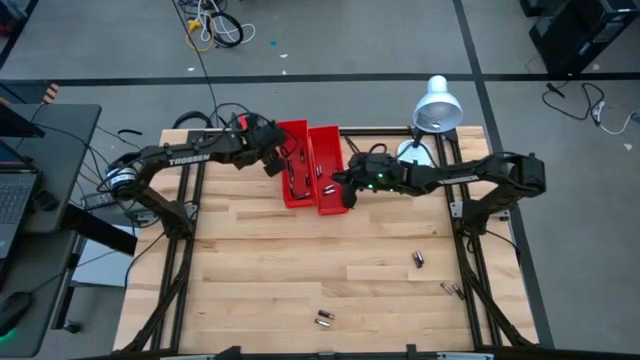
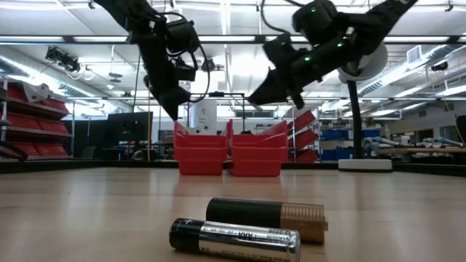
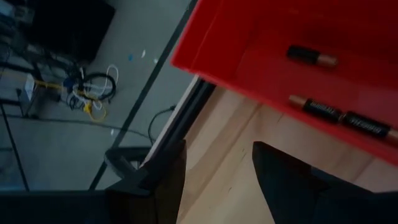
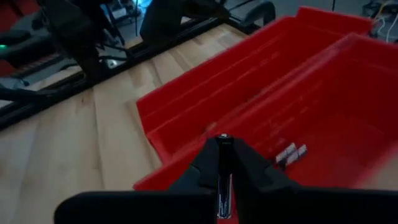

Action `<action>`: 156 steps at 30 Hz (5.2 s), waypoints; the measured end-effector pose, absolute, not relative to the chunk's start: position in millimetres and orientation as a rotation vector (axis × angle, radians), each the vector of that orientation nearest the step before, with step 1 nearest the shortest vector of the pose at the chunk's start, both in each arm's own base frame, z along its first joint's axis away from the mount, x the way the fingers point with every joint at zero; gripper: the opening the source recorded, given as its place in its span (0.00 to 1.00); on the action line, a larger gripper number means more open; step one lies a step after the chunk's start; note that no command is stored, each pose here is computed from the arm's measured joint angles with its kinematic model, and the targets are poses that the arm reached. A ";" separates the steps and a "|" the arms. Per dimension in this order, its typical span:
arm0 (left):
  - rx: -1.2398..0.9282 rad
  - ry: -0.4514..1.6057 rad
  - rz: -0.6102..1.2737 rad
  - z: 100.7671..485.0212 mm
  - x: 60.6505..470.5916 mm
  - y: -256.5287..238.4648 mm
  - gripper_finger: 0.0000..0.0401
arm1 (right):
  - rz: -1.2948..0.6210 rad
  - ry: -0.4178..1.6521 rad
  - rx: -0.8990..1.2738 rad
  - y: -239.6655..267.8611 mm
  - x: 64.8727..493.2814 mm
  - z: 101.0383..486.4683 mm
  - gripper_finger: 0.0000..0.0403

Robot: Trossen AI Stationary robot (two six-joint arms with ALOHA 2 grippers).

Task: Sort batteries
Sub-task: Put the silver battery into the right red bin, then adjust the red bins, then put the black battery into the left red bin

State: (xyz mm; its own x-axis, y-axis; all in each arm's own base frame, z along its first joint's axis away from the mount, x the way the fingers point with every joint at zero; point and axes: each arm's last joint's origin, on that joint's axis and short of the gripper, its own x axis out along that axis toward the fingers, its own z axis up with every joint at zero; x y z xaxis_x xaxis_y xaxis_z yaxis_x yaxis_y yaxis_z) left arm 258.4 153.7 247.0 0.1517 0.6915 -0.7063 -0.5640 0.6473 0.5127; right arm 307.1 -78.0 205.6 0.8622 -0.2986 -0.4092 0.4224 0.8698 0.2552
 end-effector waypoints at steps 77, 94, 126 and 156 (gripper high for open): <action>-0.048 0.769 0.782 195.7 227.7 193.7 0.50 | -0.305 0.818 0.063 -34.5 335.7 140.0 0.00; 0.017 0.603 0.691 247.4 226.0 149.7 0.50 | -0.319 0.770 0.033 -37.2 338.8 143.6 0.02; 0.028 0.576 -0.153 193.7 306.2 -73.7 0.41 | -0.496 0.944 0.196 76.8 244.2 206.4 0.09; 0.006 0.541 -0.192 132.4 330.3 -110.1 0.42 | -0.817 1.451 0.618 135.6 178.5 176.2 0.31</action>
State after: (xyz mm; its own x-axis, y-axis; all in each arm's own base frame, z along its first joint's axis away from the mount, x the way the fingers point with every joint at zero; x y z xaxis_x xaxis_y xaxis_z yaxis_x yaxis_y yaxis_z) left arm 330.3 -110.1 132.4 0.8398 -0.1798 -0.5123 0.1832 0.9821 -0.0444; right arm 178.5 135.6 176.2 -0.0584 -0.1077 -0.9925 0.7926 0.5995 -0.1117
